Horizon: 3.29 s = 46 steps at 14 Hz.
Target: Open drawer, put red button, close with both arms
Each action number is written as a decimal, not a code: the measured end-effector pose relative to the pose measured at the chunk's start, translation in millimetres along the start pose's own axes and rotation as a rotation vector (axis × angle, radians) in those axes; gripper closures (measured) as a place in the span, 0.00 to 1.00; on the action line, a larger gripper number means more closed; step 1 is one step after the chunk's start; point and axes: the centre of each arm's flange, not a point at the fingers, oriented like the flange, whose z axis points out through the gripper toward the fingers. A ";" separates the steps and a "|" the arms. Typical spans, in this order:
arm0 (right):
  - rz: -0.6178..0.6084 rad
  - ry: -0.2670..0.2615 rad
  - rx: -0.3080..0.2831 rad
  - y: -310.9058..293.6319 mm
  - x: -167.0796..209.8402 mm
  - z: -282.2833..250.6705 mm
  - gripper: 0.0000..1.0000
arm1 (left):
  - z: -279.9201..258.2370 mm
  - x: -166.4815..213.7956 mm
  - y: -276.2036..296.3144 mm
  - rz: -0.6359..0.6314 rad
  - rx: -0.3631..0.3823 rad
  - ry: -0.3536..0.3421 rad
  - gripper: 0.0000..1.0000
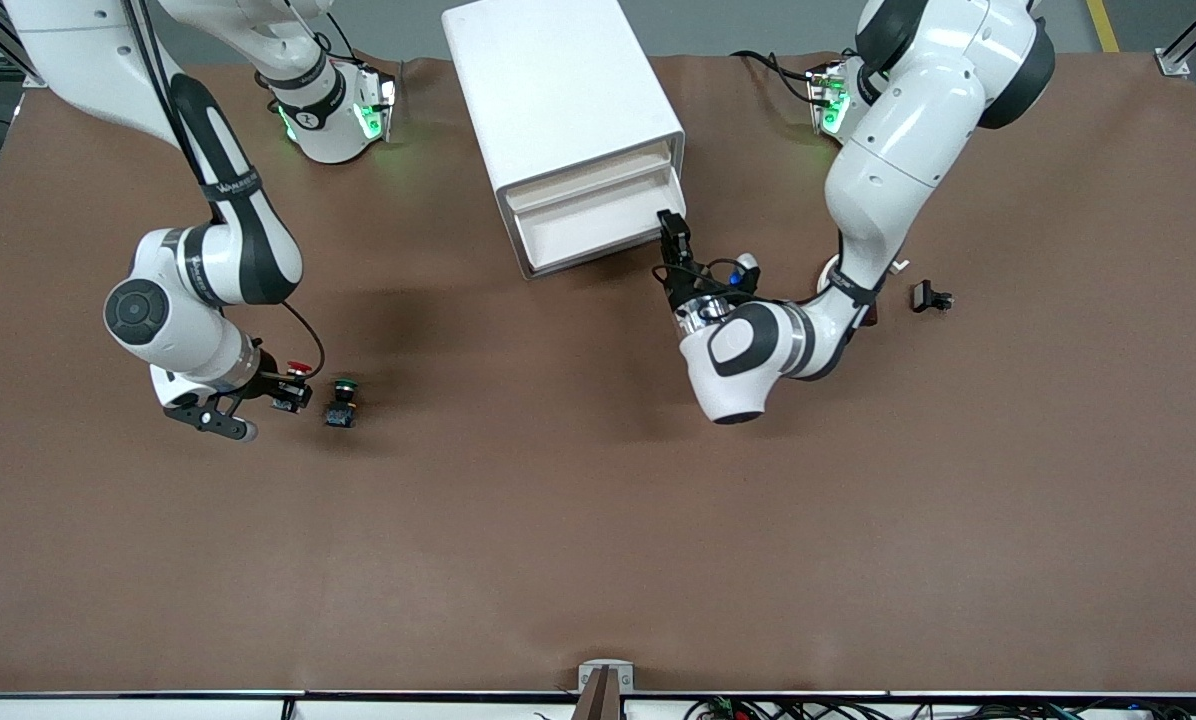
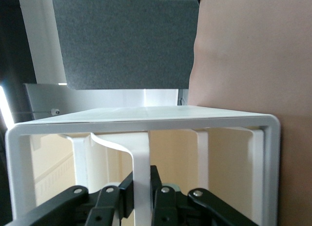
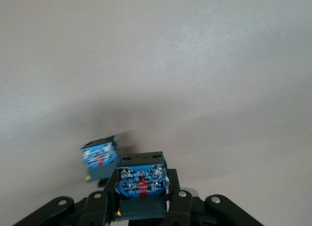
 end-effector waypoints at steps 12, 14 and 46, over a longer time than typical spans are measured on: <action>0.369 -0.054 0.070 -234.5 -172.8 -185.4 0.59 | -83.5 43.4 -2.9 0.022 -0.039 -0.212 0.86; 0.411 -0.047 0.100 -273.5 -216.1 -207.0 0.59 | -88.3 45.7 -2.0 0.022 -0.048 -0.228 0.85; 0.323 0.009 0.021 -418.0 -355.5 -83.7 0.39 | -140.9 41.4 -91.3 0.788 -0.458 0.155 0.00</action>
